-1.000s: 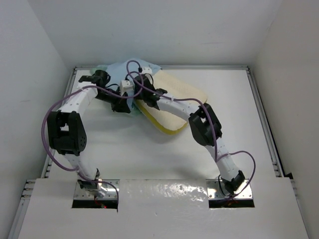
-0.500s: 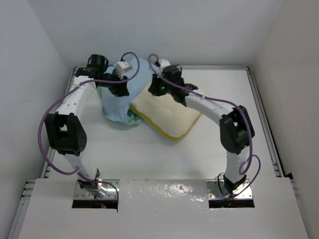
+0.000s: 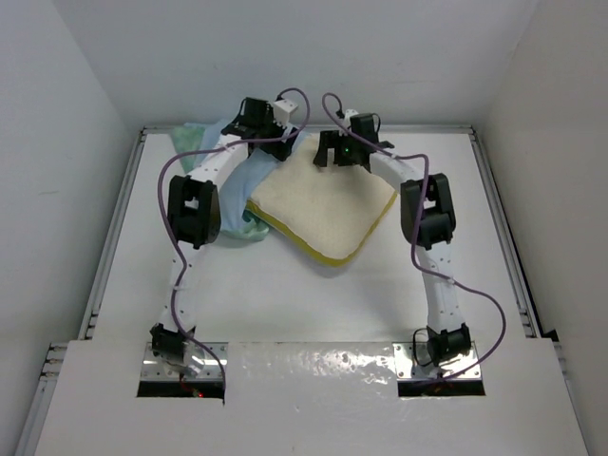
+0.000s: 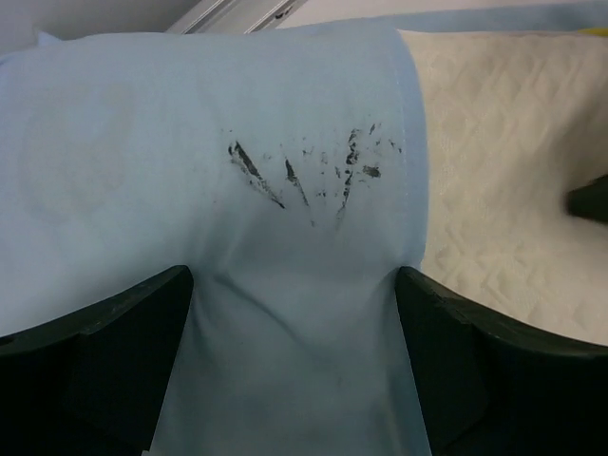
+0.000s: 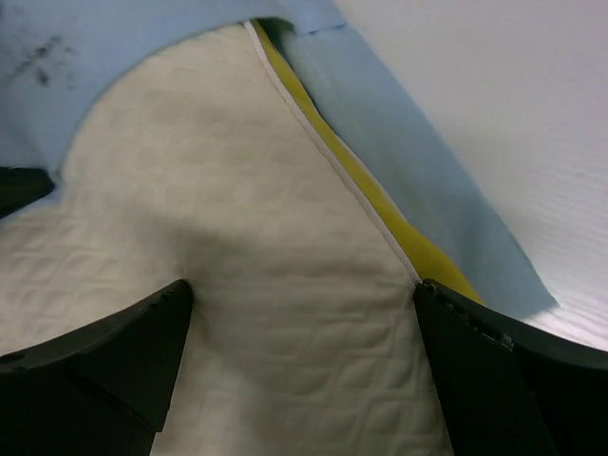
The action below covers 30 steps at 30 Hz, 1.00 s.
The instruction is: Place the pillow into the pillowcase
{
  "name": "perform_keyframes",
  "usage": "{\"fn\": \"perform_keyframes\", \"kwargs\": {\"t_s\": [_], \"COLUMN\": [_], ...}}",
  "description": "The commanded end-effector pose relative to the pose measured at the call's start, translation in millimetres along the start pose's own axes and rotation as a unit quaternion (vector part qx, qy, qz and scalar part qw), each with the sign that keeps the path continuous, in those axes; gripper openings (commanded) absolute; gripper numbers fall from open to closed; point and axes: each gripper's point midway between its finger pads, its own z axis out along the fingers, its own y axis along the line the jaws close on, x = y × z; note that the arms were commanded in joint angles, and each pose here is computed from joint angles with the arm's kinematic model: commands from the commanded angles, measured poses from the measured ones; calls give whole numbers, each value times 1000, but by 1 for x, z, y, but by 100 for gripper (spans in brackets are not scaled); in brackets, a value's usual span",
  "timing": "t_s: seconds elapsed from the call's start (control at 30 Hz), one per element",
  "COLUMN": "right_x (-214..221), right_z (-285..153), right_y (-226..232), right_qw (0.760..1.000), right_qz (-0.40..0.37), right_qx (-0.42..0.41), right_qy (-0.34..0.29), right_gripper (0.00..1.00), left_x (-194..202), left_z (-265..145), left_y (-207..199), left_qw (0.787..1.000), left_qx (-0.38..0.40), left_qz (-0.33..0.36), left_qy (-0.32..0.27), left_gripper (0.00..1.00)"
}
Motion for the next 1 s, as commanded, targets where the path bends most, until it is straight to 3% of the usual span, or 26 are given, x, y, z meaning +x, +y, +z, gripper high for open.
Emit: {"fn": "perform_keyframes", "kwargs": {"t_s": [0.0,0.07,0.1,0.13,0.17,0.2,0.23,0.27,0.3,0.33,0.43,0.6,0.67,0.77,0.83,0.97], "right_x": [-17,-11,-4,0,5,17,9,12,28,17,30,29,26,21,-2,-27], "right_z": [22,29,32,31,27,27,17,11,9,-5,-22,-73,-95,-110,-123,-140], "right_y": [30,37,41,45,54,56,65,68,71,79,89,134,153,179,192,191], "right_qw": [997,996,995,993,990,988,987,986,986,985,985,979,976,973,969,958], "right_qz": [-14,7,18,23,26,31,36,37,34,25,15,-43,-67,-66,-20,51], "right_qx": [-62,-86,-99,-113,-140,-150,-158,-162,-164,-168,-172,-193,-196,-198,-204,-195], "right_qy": [-36,-30,-25,-20,-11,-8,-14,-13,-3,-16,-14,-43,-61,-97,-141,-206], "right_gripper": [99,89,67,53,36,21,0,0,0,0,0,0,0,0,0,0], "left_x": [-31,-20,-16,-16,-10,-8,-4,-1,2,4,-12,-107,-127,-120,-104,-87], "left_z": [-7,-2,-2,-3,-1,-1,0,0,1,1,-11,-84,-102,-108,-110,-119], "left_y": [-15,-30,-35,-41,-46,-50,-54,-56,-57,-58,-59,-76,-84,-108,-127,-174], "left_qw": [999,999,999,998,997,997,996,996,996,996,996,982,976,967,964,954], "left_qx": [1,33,44,58,69,77,84,86,87,88,92,136,163,210,236,291], "left_qz": [30,24,15,10,3,1,-2,-3,-4,-5,-14,-30,-50,-67,-64,-11], "left_qy": [-37,-26,-23,-25,-19,-17,-12,-8,-4,-1,-13,-125,-137,-124,-101,-72], "left_gripper": [86,86,82,77,62,53,43,22,10,1,0,0,0,0,0,0]}}
